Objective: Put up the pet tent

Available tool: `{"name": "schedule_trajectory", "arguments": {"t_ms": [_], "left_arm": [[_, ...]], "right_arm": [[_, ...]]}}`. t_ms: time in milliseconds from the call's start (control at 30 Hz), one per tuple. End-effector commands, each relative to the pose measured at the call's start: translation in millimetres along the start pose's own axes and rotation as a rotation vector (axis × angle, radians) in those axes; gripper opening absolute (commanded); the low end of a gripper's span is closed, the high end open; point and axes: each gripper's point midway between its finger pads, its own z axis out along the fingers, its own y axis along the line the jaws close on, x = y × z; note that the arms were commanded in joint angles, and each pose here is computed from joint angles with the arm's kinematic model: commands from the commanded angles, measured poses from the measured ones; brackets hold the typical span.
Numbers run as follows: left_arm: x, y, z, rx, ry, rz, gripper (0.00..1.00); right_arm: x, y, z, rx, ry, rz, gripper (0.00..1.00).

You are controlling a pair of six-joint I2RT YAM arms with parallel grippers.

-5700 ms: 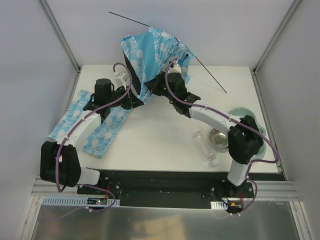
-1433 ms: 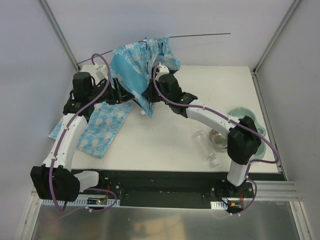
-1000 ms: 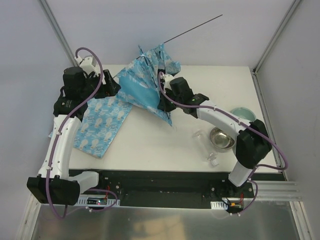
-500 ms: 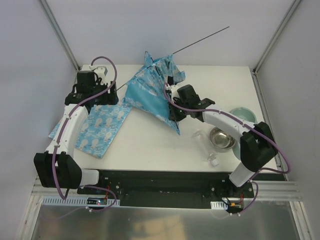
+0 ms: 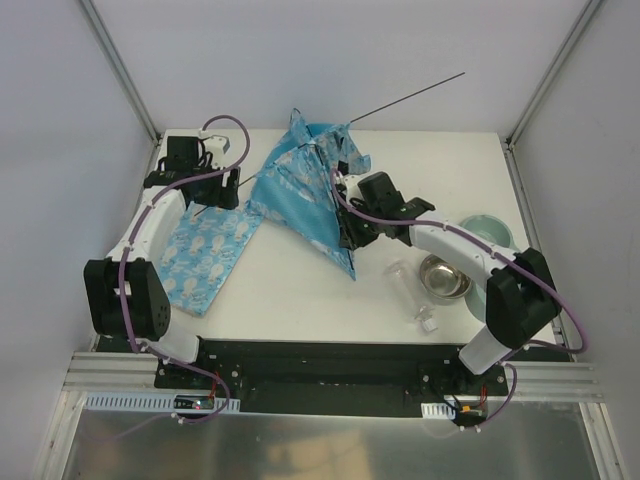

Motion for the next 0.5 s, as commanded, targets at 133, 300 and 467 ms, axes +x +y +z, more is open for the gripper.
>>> {"name": "schedule_trajectory", "arguments": {"t_ms": [133, 300, 467], "left_arm": [[-31, 23, 23, -0.009, -0.033, 0.051, 0.81], [-32, 28, 38, -0.009, -0.014, 0.048, 0.7], [-23, 12, 41, 0.07, -0.003, 0.002, 0.56]], "right_arm": [[-19, -2, -36, 0.041, -0.106, 0.031, 0.57], [-36, -3, -57, 0.063, -0.179, 0.056, 0.61], [-63, 2, -83, 0.057, -0.283, 0.091, 0.64]]}}
